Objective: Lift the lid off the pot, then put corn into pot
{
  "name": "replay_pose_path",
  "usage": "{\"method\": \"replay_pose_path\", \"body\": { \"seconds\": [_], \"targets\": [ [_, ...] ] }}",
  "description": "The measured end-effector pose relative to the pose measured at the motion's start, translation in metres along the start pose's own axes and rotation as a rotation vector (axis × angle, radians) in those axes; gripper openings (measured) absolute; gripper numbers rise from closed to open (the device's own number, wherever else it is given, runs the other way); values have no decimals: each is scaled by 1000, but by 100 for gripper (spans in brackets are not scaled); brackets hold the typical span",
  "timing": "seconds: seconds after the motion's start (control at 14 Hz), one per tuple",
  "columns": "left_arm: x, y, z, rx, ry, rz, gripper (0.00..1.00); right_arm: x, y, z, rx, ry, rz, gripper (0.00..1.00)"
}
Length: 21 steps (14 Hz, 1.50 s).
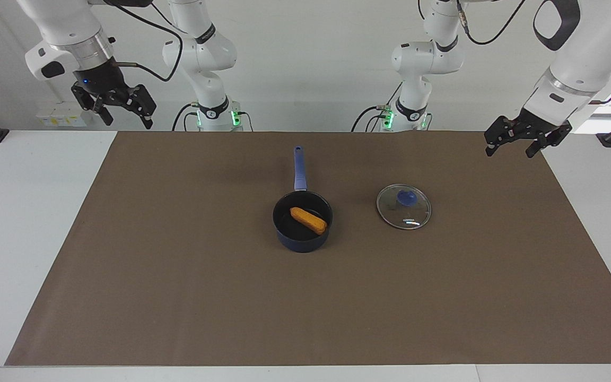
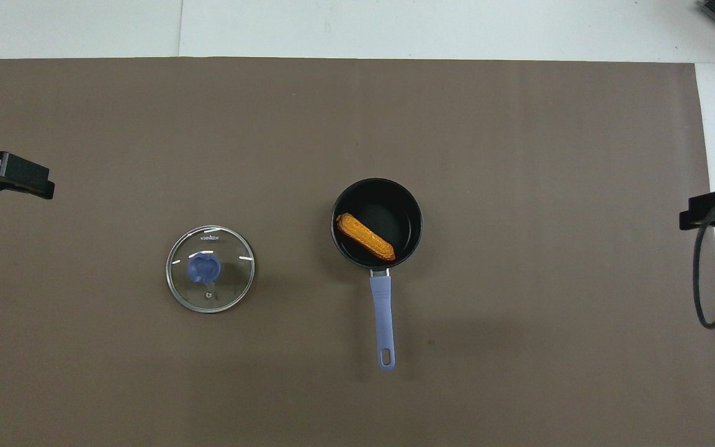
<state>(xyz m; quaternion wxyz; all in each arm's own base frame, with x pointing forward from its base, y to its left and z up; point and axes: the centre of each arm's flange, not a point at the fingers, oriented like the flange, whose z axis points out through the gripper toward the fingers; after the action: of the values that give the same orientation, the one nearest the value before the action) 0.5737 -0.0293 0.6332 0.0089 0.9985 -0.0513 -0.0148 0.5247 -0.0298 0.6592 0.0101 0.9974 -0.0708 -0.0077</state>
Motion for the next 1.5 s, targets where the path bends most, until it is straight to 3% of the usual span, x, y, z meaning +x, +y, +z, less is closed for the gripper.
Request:
{"method": "replay_pose_path", "body": {
  "seconds": [0.5,0.93,1.5],
  "targets": [
    [-2,-5,-2,0,-2,-9,100,-16,2,-42,7,86,-3,100],
    [-9,-2,-5,-2,-32,-2,100,-19,0,-44,8,86,-7,100],
    [-12,-2,-17,-1,-19,-3,100,-19,-1,-43,9,84,-9,100]
  ]
}}
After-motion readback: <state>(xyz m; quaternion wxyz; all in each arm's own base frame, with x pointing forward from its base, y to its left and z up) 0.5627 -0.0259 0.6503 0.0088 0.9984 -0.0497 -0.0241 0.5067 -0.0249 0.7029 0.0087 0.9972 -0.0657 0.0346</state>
